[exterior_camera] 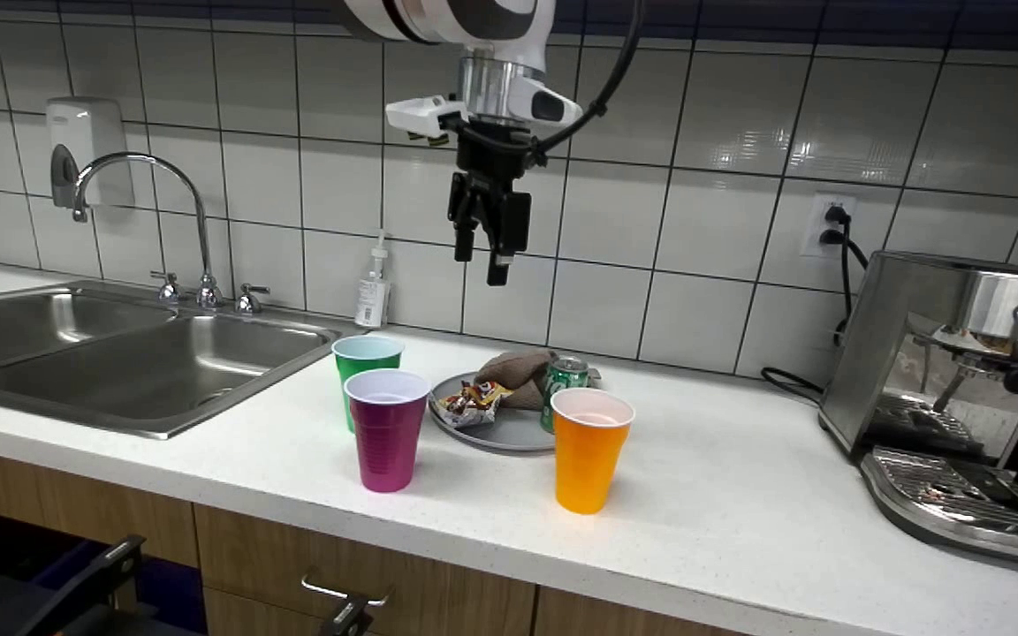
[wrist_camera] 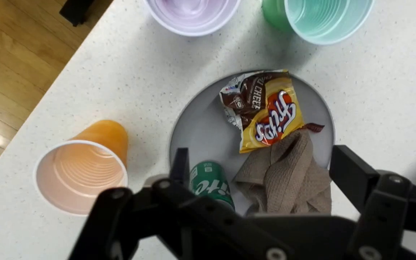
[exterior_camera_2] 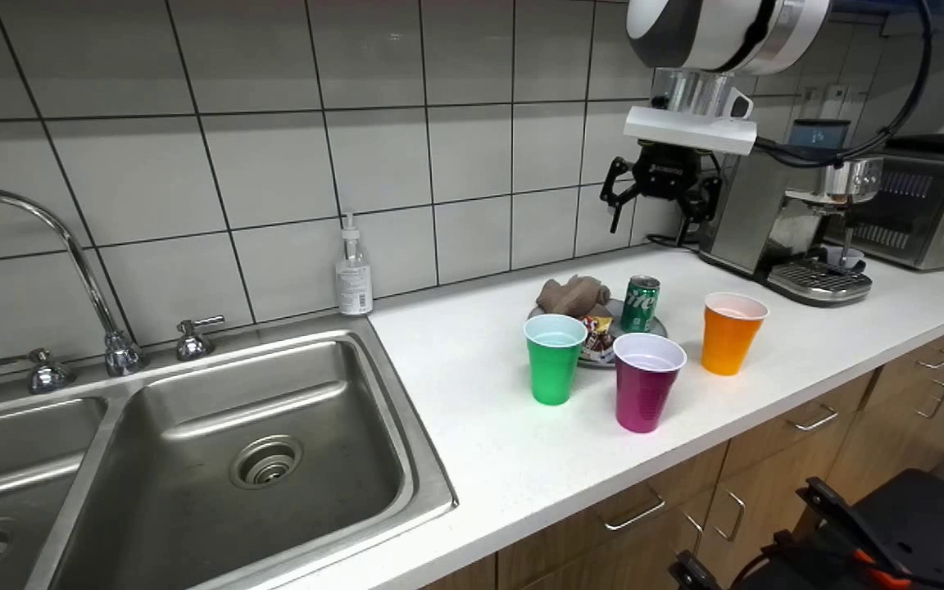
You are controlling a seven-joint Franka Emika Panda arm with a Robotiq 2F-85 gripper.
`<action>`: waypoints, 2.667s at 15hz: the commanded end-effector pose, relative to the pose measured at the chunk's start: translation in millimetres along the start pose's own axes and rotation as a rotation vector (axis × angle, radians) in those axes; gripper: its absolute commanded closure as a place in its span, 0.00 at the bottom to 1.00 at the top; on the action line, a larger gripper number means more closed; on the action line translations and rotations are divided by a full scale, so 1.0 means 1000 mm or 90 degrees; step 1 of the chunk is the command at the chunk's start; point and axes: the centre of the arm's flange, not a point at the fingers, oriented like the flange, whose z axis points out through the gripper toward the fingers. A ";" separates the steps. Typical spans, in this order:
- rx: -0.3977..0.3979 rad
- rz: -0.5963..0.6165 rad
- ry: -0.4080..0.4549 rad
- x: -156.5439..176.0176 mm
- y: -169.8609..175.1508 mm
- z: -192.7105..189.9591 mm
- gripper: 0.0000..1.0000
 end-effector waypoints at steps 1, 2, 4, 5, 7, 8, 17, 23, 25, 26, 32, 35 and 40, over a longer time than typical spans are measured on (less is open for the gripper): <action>-0.011 0.031 0.020 0.044 -0.005 0.020 0.00; -0.013 0.036 0.022 0.052 -0.003 0.025 0.00; -0.015 0.047 0.029 0.068 0.001 0.037 0.00; -0.017 0.051 0.031 0.075 0.003 0.042 0.00; -0.023 0.059 0.036 0.088 0.006 0.053 0.00; -0.026 0.063 0.037 0.094 0.008 0.057 0.00; -0.060 0.090 0.034 0.134 0.020 0.091 0.00; -0.080 0.096 0.032 0.143 0.020 0.111 0.00; -0.082 0.096 0.030 0.144 0.016 0.118 0.00; -0.084 0.096 0.028 0.144 0.014 0.121 0.00; -0.099 0.098 0.026 0.143 0.006 0.136 0.00; -0.104 0.100 0.025 0.142 0.007 0.140 0.00; -0.111 0.105 0.024 0.142 0.009 0.144 0.00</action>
